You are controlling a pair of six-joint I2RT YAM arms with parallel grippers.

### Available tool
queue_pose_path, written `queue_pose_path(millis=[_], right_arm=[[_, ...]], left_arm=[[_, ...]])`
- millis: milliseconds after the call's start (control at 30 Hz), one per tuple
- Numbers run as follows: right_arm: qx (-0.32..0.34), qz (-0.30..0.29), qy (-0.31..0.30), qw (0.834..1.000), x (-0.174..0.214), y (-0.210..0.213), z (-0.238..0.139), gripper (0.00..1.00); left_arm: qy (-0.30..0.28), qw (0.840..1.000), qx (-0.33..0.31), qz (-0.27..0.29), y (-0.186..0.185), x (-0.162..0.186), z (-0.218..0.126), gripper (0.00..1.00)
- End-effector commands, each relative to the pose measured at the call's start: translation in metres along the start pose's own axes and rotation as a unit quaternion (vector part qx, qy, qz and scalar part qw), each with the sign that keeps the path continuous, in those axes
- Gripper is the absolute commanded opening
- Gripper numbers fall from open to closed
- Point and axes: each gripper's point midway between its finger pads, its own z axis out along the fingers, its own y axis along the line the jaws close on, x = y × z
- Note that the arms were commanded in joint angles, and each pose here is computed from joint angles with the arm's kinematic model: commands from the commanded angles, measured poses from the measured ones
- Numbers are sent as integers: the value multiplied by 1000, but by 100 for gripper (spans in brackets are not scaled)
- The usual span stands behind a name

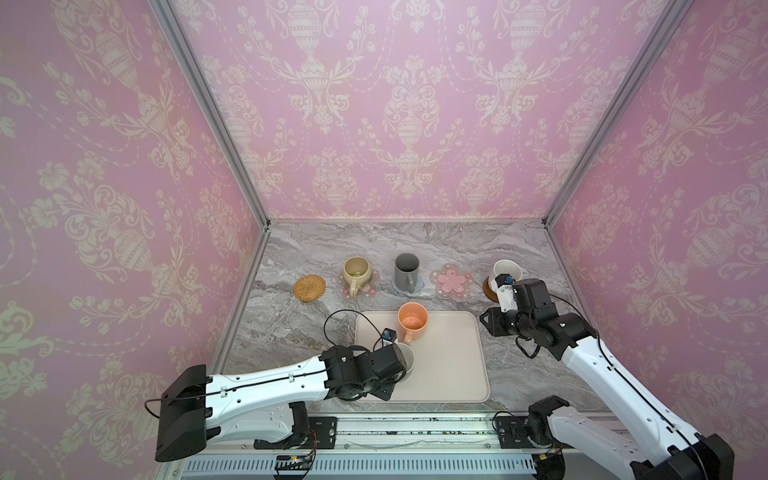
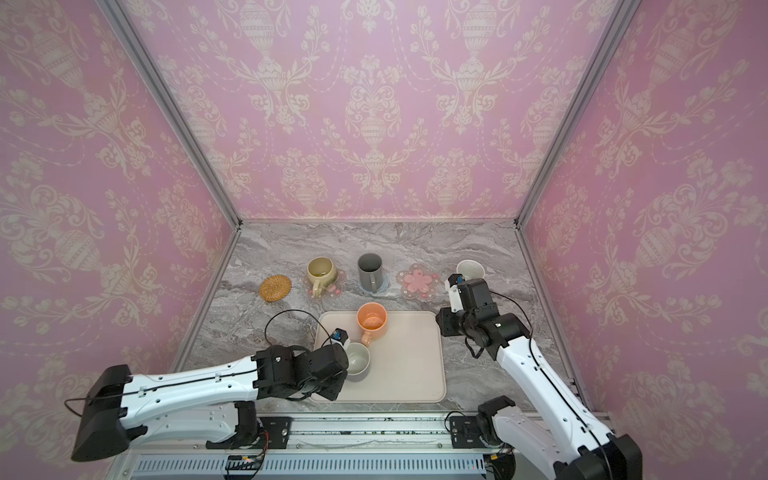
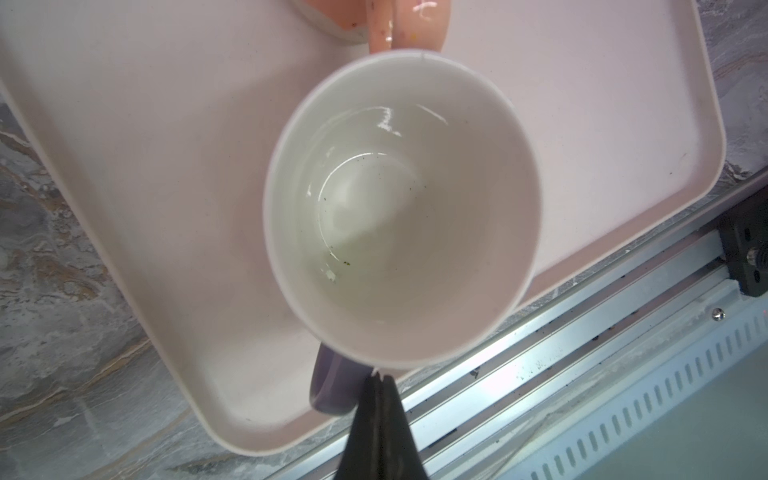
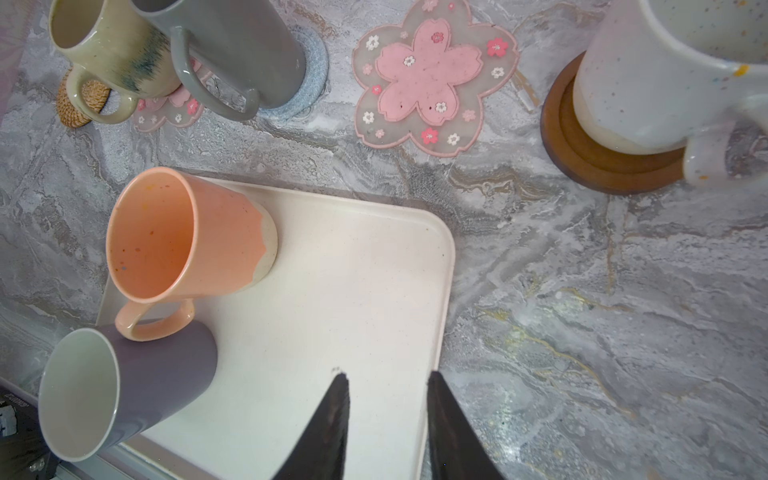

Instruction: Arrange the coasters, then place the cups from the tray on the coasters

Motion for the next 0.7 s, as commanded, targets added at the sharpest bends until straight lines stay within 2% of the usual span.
queue_pose_path(millis=[0,133,333,467,567,667], right_arm=[[-8,8,0,1000,2,3,0,34],[-7,8,2,1000,2,3,1,34],[-6,7,4,1000,2,3,2,34],[-4,6,6,1000,4,2,4,34],[-6,7,8,1000,5,2,6,34],[-8,7,11,1000,7,2,8,34]], left_arm=[[8,998,-56,-13,33,10,2,0],[9,997,-72,-9,41,11,-4,0],[36,996,-82,16,42,16,-15,11],[40,994,-94,39,47,16,-23,25],[33,993,-93,58,46,11,-26,41],[32,992,-89,80,43,9,-23,45]])
